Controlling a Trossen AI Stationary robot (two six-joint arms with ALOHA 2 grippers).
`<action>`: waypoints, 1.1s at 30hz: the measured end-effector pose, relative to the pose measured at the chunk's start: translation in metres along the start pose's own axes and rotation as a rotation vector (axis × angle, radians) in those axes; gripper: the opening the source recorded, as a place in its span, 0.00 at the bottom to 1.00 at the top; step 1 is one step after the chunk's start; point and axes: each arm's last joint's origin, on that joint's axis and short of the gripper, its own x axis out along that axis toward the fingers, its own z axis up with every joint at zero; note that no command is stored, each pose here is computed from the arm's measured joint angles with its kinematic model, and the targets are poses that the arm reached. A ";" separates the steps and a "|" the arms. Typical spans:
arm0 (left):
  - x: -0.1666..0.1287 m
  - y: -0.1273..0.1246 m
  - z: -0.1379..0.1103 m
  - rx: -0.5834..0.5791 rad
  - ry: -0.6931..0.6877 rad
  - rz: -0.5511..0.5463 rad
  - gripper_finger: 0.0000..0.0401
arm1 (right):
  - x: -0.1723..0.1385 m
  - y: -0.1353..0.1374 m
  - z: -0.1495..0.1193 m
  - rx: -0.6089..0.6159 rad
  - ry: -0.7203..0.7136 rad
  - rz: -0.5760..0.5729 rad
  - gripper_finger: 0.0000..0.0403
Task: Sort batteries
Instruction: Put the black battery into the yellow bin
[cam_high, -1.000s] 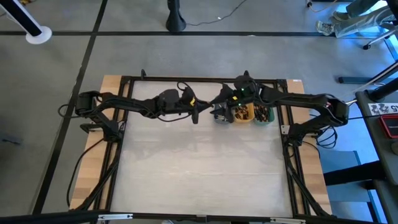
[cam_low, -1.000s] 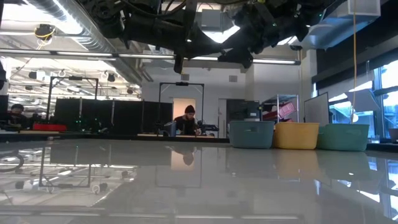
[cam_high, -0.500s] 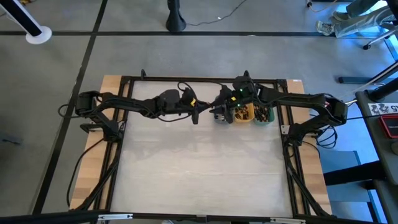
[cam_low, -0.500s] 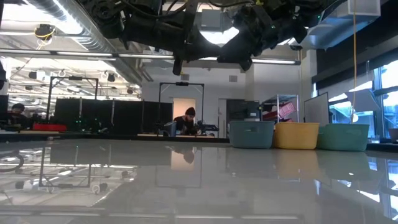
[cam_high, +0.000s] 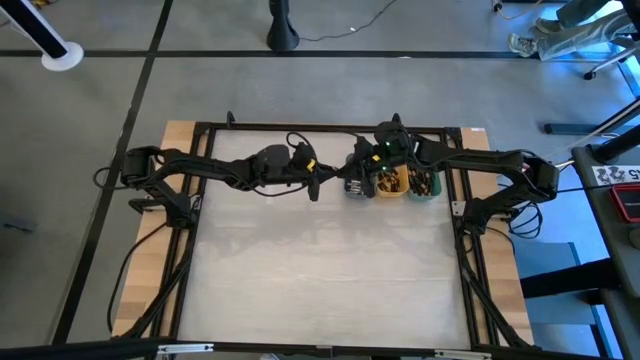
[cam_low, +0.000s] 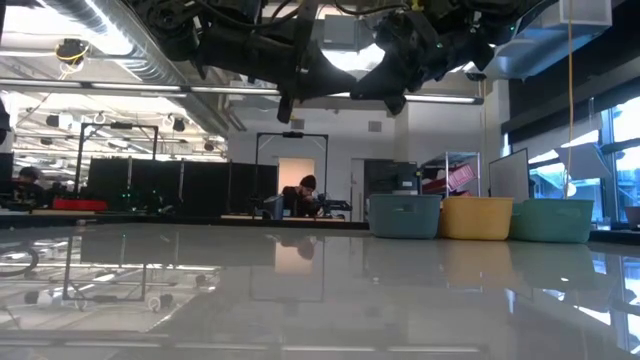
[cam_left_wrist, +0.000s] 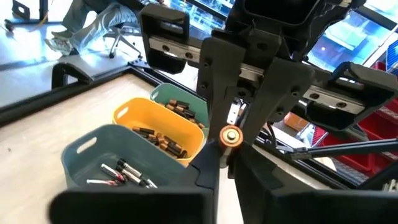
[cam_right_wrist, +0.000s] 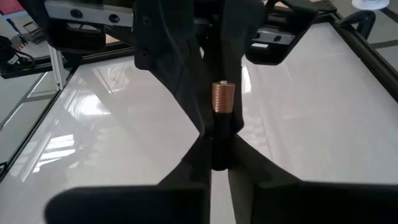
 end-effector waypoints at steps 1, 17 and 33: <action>0.000 0.000 0.000 -0.011 0.005 0.002 0.08 | 0.000 0.000 0.000 -0.006 0.001 0.000 0.05; -0.023 0.027 0.015 -0.034 0.117 0.162 0.47 | -0.039 -0.031 -0.016 0.115 0.162 -0.219 0.07; -0.032 0.041 0.016 -0.020 0.197 0.237 0.48 | -0.085 -0.077 -0.067 0.422 0.555 -0.504 0.07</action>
